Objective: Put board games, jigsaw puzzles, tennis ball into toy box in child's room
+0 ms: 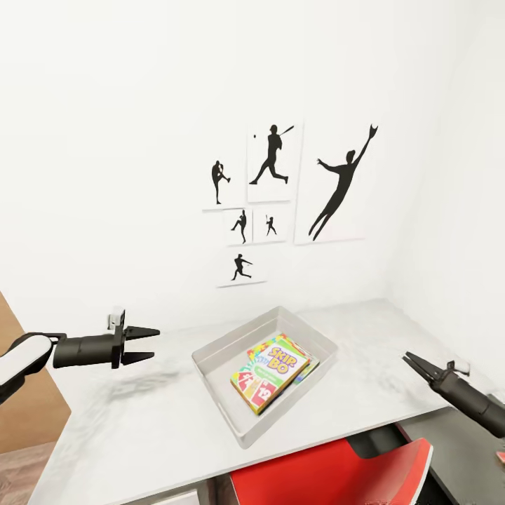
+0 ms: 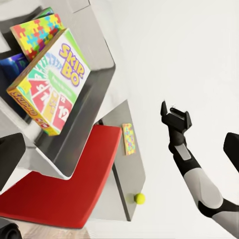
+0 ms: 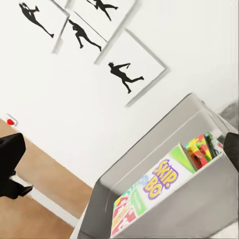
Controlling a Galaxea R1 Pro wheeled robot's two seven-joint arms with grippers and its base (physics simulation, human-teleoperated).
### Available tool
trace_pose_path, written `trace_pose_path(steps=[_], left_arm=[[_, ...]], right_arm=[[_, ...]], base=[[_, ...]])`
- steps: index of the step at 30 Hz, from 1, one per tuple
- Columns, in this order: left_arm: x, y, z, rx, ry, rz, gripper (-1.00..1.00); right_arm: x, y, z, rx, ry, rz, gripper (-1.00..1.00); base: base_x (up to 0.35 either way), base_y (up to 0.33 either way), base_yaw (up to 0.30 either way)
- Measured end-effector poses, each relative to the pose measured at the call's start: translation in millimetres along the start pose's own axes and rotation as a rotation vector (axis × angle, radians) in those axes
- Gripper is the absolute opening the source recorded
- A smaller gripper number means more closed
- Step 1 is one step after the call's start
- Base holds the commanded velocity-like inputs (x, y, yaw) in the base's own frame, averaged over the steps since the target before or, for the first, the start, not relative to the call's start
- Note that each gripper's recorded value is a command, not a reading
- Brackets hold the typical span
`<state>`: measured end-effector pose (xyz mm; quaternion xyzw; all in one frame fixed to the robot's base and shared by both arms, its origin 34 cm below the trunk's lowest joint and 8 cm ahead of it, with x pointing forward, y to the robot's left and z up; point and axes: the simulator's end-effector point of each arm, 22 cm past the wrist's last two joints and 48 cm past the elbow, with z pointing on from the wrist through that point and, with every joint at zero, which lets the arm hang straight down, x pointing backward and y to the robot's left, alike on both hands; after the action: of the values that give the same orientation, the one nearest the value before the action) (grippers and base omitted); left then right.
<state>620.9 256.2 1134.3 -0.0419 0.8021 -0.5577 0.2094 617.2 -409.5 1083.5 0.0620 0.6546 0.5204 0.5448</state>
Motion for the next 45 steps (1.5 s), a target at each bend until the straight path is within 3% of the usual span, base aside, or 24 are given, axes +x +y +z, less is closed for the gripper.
trace_pose_path(steps=[13,22,35,45], left_arm=[[-6.0,-32.6,-18.9,0.118,-0.017,0.020,1.00],[-7.6,-32.7,-26.4,0.118,-0.021,0.020,1.00],[-7.4,-32.7,-26.8,0.117,-0.021,0.021,1.00],[-6.9,-37.3,-28.2,0.121,-0.022,0.029,1.00]], right_arm=[[3.1,3.3,-1.5,-0.004,0.001,-0.004,1.00],[-2.7,5.6,-2.3,-0.003,-0.002,-0.029,1.00],[3.1,2.6,-8.3,0.009,0.002,-0.027,1.00],[0.1,5.7,-10.0,0.006,-0.005,-0.031,1.00]], base=[[0.000,0.000,-0.104],[-0.129,0.000,-0.002],[-0.024,0.000,-0.001],[0.000,0.000,-0.154]])
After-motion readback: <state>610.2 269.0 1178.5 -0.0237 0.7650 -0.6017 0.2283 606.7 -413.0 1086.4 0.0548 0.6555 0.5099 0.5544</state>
